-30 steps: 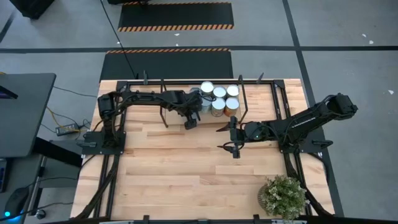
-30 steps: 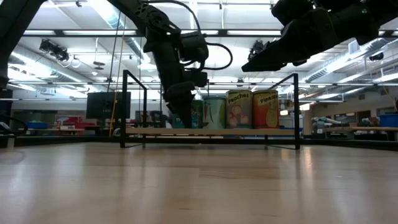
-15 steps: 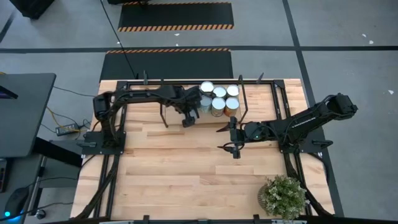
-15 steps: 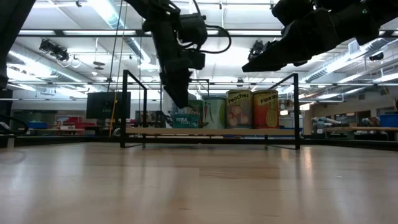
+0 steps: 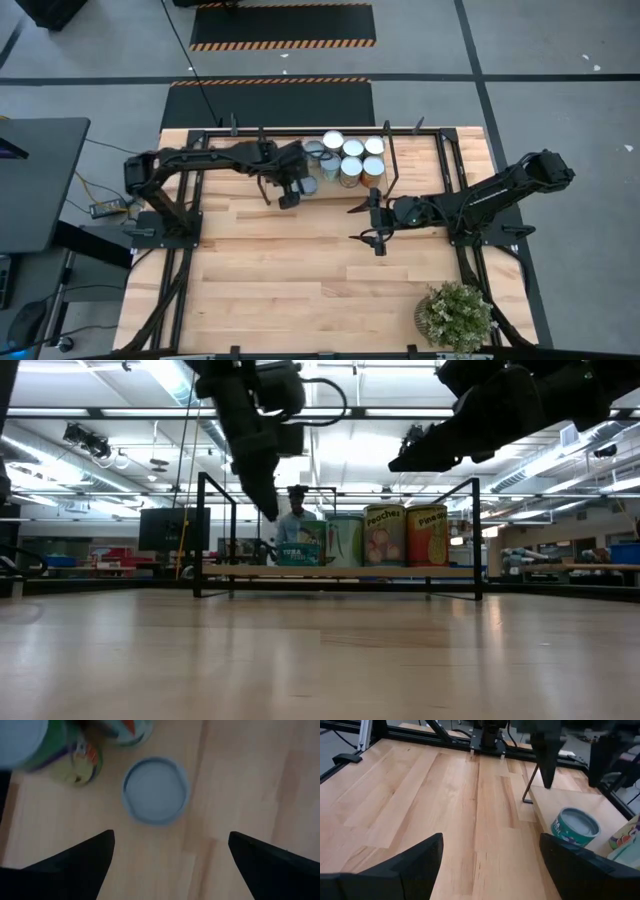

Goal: Pick and place cans onto a shelf
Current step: Put the canned tuna fish on the shelf

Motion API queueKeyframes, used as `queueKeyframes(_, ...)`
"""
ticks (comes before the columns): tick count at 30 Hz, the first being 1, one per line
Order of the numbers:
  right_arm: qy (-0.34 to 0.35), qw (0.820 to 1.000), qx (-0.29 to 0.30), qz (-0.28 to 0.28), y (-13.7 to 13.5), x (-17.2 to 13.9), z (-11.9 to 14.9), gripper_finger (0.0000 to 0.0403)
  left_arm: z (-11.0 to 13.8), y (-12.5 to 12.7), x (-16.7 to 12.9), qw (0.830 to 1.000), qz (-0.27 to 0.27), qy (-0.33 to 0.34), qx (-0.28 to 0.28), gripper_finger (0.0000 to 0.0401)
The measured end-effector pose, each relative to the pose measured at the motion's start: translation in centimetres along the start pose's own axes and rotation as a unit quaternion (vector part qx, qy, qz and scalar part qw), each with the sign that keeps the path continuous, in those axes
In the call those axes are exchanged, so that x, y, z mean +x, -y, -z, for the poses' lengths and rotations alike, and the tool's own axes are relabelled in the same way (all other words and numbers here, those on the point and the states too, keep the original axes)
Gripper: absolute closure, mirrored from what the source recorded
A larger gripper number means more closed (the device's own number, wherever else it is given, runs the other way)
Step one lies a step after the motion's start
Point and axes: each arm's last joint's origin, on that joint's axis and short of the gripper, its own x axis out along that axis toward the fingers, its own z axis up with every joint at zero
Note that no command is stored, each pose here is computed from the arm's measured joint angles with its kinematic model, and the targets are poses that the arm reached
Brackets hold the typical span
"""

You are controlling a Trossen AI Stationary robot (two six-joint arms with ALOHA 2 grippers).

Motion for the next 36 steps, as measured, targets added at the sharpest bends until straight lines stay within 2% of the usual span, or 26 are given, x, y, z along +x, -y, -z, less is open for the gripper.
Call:
queueKeyframes(7, 0.003, 1.000, -0.007, 0.000, 0.0, 0.0, -0.1, 0.0065, 2.6, 0.3, 1.8, 0.999, -0.015, 0.037, -0.024, 0.0002)
queueKeyframes(11, 0.004, 1.000, -0.006, 0.001, 0.0, 0.0, -0.1, 0.0065, 2.7, 0.8, 2.3, 0.999, -0.022, 0.041, -0.011, 0.0002)
queueKeyframes(14, 0.005, 1.000, -0.005, 0.000, 0.0, 0.0, -0.1, 0.0065, 2.7, 1.1, 2.4, 0.998, -0.056, 0.038, 0.009, 0.0002)
queueKeyframes(20, 0.006, 1.000, -0.005, 0.001, 0.0, 0.0, -0.1, 0.0065, 1.9, 1.4, 2.2, 0.991, -0.112, 0.071, 0.031, 0.0002)
queueKeyframes(23, 0.006, 1.000, -0.005, 0.001, 0.0, 0.0, -0.1, 0.0065, 1.5, 1.3, 2.6, 0.989, -0.120, 0.087, 0.027, 0.0002)
queueKeyframes(27, 0.005, 1.000, -0.005, 0.001, 0.0, 0.0, -0.1, 0.0065, 1.6, 1.4, 3.2, 0.989, -0.123, 0.076, 0.031, 0.0002)
queueKeyframes(36, 0.006, 1.000, -0.005, 0.001, 0.0, 0.0, -0.1, 0.0065, 1.7, 2.6, 3.4, 0.989, -0.116, 0.064, 0.070, 0.0002)
